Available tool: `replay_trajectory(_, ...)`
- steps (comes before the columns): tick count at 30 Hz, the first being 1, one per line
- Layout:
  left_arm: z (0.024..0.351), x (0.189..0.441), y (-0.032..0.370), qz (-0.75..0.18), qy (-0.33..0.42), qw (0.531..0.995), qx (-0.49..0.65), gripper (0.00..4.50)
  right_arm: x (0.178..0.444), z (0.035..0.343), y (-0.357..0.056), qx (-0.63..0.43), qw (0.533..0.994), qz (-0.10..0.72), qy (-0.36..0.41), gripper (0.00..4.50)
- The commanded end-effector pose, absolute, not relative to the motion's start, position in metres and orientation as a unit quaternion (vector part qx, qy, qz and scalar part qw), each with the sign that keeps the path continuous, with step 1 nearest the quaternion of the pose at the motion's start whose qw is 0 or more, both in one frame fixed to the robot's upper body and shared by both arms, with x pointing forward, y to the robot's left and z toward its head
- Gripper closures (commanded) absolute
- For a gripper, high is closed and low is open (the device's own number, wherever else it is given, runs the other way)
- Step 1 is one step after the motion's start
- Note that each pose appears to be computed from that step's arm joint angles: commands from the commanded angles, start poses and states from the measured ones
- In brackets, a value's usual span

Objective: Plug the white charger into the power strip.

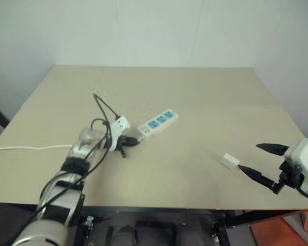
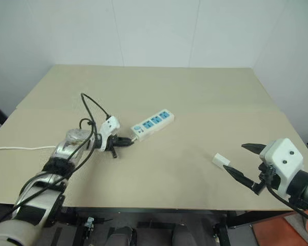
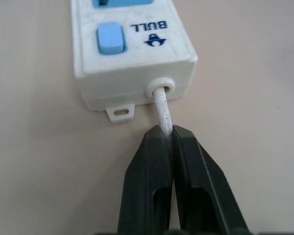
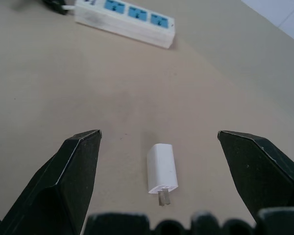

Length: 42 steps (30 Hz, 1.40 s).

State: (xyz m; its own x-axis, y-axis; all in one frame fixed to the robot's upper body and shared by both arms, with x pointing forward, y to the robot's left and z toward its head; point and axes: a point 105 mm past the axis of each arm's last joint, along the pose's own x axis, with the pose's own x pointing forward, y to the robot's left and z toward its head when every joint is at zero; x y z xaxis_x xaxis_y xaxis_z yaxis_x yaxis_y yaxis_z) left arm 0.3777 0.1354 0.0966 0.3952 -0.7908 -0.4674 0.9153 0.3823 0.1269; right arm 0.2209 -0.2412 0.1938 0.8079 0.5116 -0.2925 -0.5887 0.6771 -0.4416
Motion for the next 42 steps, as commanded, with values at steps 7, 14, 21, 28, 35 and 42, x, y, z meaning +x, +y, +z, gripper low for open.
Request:
replay_trajectory(7, 0.107, 0.306, 0.160, -0.656, 0.116, 0.699, 0.260, 4.46, 0.223, 0.199, -0.239, -0.275, 0.909, 0.307, 0.065, 0.00)
replay_trajectory(14, 0.103, 0.315, 0.176, -0.629, 0.092, 0.726, 0.262, 3.66, 0.231, 0.200, -0.234, -0.277, 0.905, 0.318, 0.059, 0.00)
replay_trajectory(21, 0.119, 0.305, 0.174, -0.671, 0.082, 0.706, 0.210, 1.38, 0.227, 0.200, -0.235, -0.275, 0.903, 0.323, 0.065, 0.00)
replay_trajectory(28, 0.127, 0.317, 0.158, -0.648, 0.045, 0.742, 0.167, 0.02, 0.224, 0.198, -0.232, -0.272, 0.903, 0.327, 0.066, 0.00)
replay_trajectory(35, 0.103, 0.326, 0.127, -0.647, 0.010, 0.744, 0.167, 0.02, 0.229, 0.202, -0.228, -0.274, 0.902, 0.329, 0.059, 0.00)
replay_trajectory(42, 0.087, 0.329, 0.117, -0.663, 0.026, 0.730, 0.163, 0.02, 0.228, 0.202, -0.228, -0.273, 0.902, 0.329, 0.059, 0.00)
